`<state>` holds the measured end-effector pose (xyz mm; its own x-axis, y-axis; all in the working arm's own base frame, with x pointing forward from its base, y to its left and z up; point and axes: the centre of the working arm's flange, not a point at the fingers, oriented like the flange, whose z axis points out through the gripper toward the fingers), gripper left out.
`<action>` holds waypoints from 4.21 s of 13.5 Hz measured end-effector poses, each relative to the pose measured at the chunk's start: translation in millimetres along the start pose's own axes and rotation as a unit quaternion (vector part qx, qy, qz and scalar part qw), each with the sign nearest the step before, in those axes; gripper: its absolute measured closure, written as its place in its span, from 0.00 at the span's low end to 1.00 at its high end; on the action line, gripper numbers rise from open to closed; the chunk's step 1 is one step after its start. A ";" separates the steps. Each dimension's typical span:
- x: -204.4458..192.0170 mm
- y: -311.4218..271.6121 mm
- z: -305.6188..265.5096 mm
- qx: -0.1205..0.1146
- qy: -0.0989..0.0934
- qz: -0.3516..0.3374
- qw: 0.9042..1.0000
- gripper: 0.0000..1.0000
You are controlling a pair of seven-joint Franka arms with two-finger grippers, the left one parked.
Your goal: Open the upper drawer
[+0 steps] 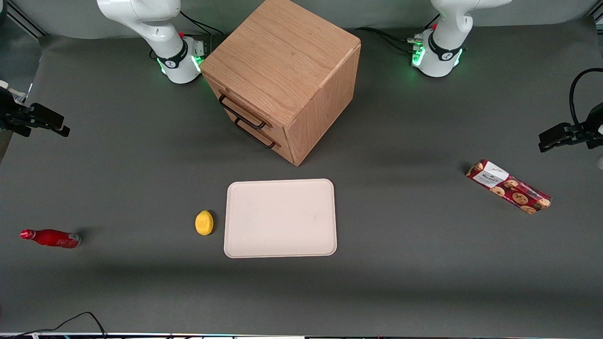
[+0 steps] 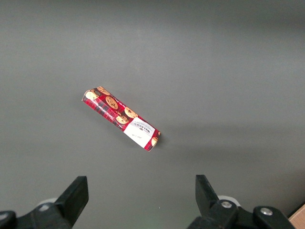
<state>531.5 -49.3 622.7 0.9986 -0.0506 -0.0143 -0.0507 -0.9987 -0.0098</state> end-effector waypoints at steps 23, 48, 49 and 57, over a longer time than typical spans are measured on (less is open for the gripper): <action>-8.5 -97.4 -1.0 -0.006 -0.015 -0.086 0.996 0.00; -55.0 -317.9 127.2 0.072 -0.163 -0.304 0.936 0.00; -54.5 -318.1 134.6 0.074 -0.169 -0.317 0.930 0.00; -59.3 -323.7 185.7 0.117 -0.191 -0.375 0.900 0.00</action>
<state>486.2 278.9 441.0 0.6775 0.6890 -0.2575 0.5903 -0.7182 -0.3684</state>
